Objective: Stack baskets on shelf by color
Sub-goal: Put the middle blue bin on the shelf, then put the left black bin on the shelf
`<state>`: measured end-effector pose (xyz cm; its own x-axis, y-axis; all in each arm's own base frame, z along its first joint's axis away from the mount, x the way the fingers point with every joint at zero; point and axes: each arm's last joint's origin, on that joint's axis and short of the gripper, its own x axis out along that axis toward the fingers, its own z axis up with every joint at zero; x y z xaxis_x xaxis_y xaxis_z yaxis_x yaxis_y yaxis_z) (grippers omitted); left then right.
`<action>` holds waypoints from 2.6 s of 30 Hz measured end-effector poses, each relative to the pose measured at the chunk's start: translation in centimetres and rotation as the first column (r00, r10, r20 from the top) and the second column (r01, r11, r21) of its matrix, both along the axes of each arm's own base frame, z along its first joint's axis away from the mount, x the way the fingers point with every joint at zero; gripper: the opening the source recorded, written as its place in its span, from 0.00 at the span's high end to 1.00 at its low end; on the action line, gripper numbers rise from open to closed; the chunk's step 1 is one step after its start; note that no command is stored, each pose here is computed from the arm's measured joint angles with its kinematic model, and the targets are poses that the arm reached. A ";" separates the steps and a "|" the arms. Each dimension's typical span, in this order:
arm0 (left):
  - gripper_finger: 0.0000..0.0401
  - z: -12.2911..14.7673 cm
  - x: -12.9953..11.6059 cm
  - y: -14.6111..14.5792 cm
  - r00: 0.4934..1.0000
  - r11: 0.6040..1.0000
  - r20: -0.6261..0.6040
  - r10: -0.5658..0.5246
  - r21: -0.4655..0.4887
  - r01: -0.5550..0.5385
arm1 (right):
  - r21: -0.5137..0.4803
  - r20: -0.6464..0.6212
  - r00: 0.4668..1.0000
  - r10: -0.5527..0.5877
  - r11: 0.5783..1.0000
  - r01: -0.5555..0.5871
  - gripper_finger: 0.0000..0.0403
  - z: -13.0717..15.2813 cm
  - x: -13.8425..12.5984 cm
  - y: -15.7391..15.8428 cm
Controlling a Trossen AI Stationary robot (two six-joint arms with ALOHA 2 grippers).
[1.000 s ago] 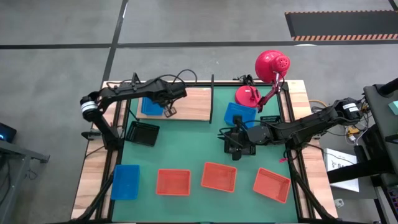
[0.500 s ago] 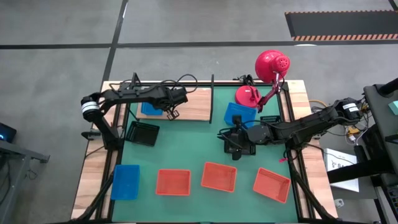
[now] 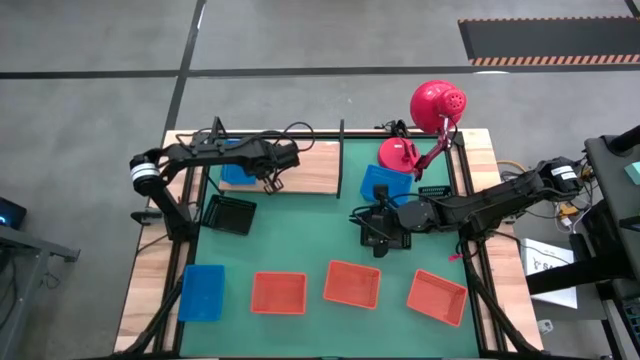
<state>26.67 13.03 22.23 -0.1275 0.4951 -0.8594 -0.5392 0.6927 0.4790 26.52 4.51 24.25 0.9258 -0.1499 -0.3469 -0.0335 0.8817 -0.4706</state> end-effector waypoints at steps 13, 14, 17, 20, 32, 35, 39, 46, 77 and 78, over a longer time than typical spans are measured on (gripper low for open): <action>1.00 1.9 0.7 -1.9 0.996 0.996 0.076 0.045 -0.076 -0.040 | -0.009 0.000 1.000 0.003 1.000 -0.003 0.92 0.1 0.0 0.0; 1.00 2.2 0.8 -2.7 0.994 0.995 0.097 0.049 -0.092 -0.040 | -0.016 -0.001 1.000 0.006 1.000 -0.006 0.92 0.1 0.0 0.0; 1.00 3.2 1.0 -5.9 0.983 0.992 0.180 0.029 -0.128 -0.006 | -0.038 0.003 1.000 0.014 0.999 -0.014 0.92 0.1 0.0 0.0; 1.00 4.0 0.7 -9.6 0.966 0.983 0.258 0.029 -0.185 0.020 | -0.056 0.008 1.000 0.022 0.998 -0.021 0.92 0.2 0.1 0.0; 1.00 1.2 -3.5 -16.8 0.940 0.935 0.172 0.295 -0.253 -0.247 | -0.090 0.008 0.999 0.035 0.995 -0.034 0.92 0.3 0.1 0.0; 0.99 0.3 -4.3 -16.8 0.950 0.923 0.111 0.293 -0.290 -0.251 | -0.087 0.013 0.999 0.035 0.996 -0.033 0.92 0.6 0.2 0.0; 0.92 0.1 -5.1 -16.6 0.952 0.925 0.112 0.285 -0.292 -0.243 | -0.081 0.012 0.999 0.033 0.996 -0.032 0.92 0.7 0.2 0.1; 0.66 1.1 -5.6 -16.4 0.937 0.930 0.201 0.285 -0.297 -0.219 | -0.076 0.013 0.999 0.031 0.997 -0.030 0.92 0.7 0.2 0.1; 0.48 -4.5 -4.4 -15.8 0.915 0.947 0.261 0.307 -0.178 -0.266 | -0.064 0.005 1.000 0.027 0.998 -0.027 0.92 0.6 0.2 0.1; 0.48 -4.6 -4.4 -15.8 0.918 0.949 0.256 0.302 -0.176 -0.263 | -0.067 0.006 1.000 0.028 0.997 -0.028 0.92 0.7 0.2 0.1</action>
<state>22.27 -2.81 17.66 0.0076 0.3503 -0.9366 -0.8189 0.5396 0.1952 26.73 4.57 24.90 0.9323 -0.1464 -0.3308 -0.0546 0.8469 -0.5289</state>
